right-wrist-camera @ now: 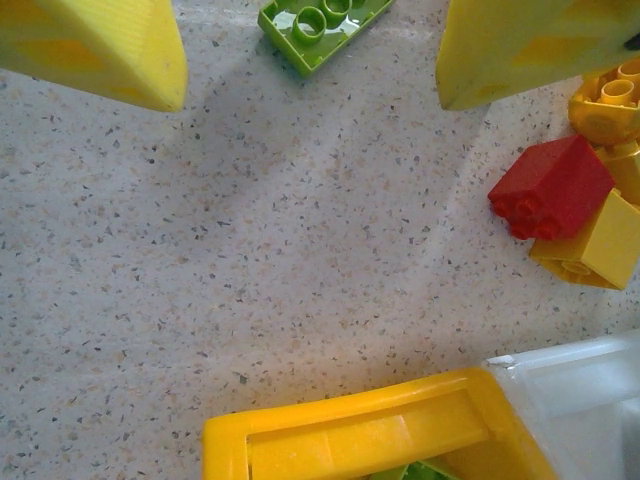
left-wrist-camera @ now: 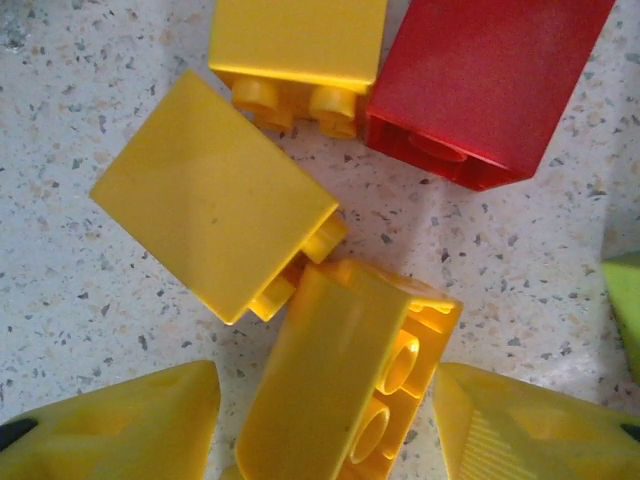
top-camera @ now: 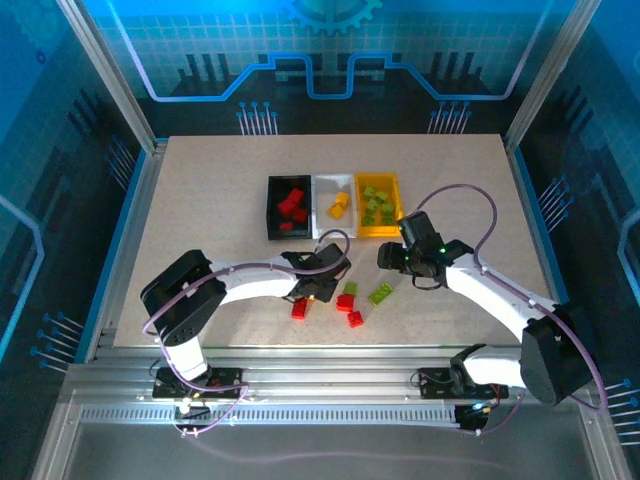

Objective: Sort the legos into containers by color

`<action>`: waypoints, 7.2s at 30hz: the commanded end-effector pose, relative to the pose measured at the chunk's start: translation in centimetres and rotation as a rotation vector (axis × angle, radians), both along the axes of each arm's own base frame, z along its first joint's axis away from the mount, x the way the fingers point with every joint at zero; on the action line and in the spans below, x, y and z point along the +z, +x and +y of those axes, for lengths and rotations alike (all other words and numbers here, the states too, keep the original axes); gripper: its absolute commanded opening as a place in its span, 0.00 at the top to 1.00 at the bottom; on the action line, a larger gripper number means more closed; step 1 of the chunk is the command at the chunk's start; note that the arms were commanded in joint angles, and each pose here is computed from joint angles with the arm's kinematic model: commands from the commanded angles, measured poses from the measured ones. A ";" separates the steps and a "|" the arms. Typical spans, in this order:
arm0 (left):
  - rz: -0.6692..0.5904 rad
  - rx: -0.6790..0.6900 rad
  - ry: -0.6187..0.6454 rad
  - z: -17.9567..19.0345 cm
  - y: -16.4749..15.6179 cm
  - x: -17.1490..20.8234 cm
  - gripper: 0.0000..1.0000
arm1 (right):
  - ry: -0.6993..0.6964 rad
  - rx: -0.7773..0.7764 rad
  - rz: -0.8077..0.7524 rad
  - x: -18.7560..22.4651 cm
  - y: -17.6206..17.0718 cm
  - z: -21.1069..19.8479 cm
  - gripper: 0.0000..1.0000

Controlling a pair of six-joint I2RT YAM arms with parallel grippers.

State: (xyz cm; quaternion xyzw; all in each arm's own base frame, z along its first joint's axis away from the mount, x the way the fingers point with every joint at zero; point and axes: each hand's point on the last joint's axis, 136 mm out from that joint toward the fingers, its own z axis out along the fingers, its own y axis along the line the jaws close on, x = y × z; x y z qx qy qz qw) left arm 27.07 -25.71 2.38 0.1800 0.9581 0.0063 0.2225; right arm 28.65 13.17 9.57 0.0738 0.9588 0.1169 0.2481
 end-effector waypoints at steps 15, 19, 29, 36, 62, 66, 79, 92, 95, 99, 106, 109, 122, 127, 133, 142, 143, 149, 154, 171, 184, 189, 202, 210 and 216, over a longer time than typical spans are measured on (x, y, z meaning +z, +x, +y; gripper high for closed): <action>-0.050 0.013 -0.143 -0.8 -1.1 4.0 0.70 | 0.000 -0.010 -0.049 1.8 0.7 0.0 0.32; -0.032 0.065 -0.348 -1.5 -0.5 7.3 0.71 | 0.004 -0.012 -0.051 1.8 0.6 0.0 0.32; -0.078 0.278 -0.637 -1.5 9.9 13.2 0.74 | 0.006 -0.019 -0.047 1.6 0.6 -0.1 0.32; -0.137 0.360 -0.505 -1.1 17.1 12.5 0.75 | 0.007 -0.020 -0.041 1.7 0.3 -0.2 0.32; -0.110 0.217 -0.531 -1.9 6.6 15.7 0.01 | 0.072 0.028 -0.071 3.0 -0.3 0.8 0.30; -0.046 0.213 -0.493 -0.1 3.4 12.7 0.01 | 0.070 0.032 -0.067 2.9 -0.3 0.8 0.29; 0.047 0.223 -0.416 1.1 2.3 4.3 0.24 | 0.072 0.021 -0.087 3.5 -0.4 0.6 0.30; 0.041 0.270 -0.325 1.9 5.3 1.3 0.35 | 0.063 0.020 -0.102 3.9 -0.6 0.2 0.30; 0.040 0.273 -0.318 1.9 5.5 1.1 0.36 | 0.067 0.017 -0.101 3.8 -0.5 0.3 0.29; 0.025 0.271 -0.321 1.7 6.0 1.2 0.25 | 0.069 0.022 -0.099 3.7 -0.4 0.4 0.29; 0.024 0.295 -0.280 2.3 7.0 0.3 0.44 | 0.068 0.023 -0.094 3.5 -0.4 0.4 0.29; 0.020 0.297 -0.269 2.6 7.0 0.1 0.51 | 0.064 0.019 -0.098 3.5 -0.5 0.3 0.29; -0.045 0.240 -0.387 1.5 5.2 7.1 0.68 | 0.073 0.016 -0.100 3.4 -0.3 0.5 0.29; -0.120 0.233 -0.402 0.0 8.1 10.9 0.67 | 0.073 0.008 -0.097 3.1 -0.3 0.4 0.29; -0.142 0.298 -0.384 -1.1 14.4 10.7 0.67 | 0.055 0.004 -0.077 2.4 -0.5 0.1 0.29; -0.109 0.320 -0.338 -2.9 18.7 8.5 0.48 | 0.051 0.012 -0.072 2.6 -0.9 0.0 0.29; -0.112 0.319 -0.352 -3.1 18.8 8.9 0.45 | 0.052 0.018 -0.072 2.7 -1.0 0.0 0.29; -0.149 0.284 -0.474 -4.2 17.8 13.8 0.26 | 0.089 0.110 -0.070 2.9 -1.1 1.8 0.28; -0.173 0.231 -0.607 -4.4 13.5 17.8 0.06 | 0.049 0.280 -0.033 1.8 -1.4 5.8 0.25; -0.100 0.471 -0.547 9.5 0.6 11.1 0.01 | -0.172 0.471 0.065 -4.8 2.8 13.2 0.26; -0.063 0.599 -0.514 12.7 -0.8 8.4 0.01 | -0.174 0.518 0.100 -6.5 3.0 14.3 0.54; -0.078 0.602 -0.507 13.2 -0.8 8.7 0.01 | -0.137 0.535 0.053 -3.7 1.9 14.6 0.63; -0.093 0.609 -0.499 14.8 -2.9 8.3 0.01 | 0.043 0.501 -0.144 5.9 7.9 22.6 0.62; -0.036 0.558 -0.529 13.7 -3.7 7.3 0.01 | -0.027 0.363 -0.153 3.6 15.1 25.7 0.61; 0.001 0.533 -0.536 13.2 -4.2 6.8 0.01 | -0.037 0.375 -0.140 2.5 17.5 27.9 0.47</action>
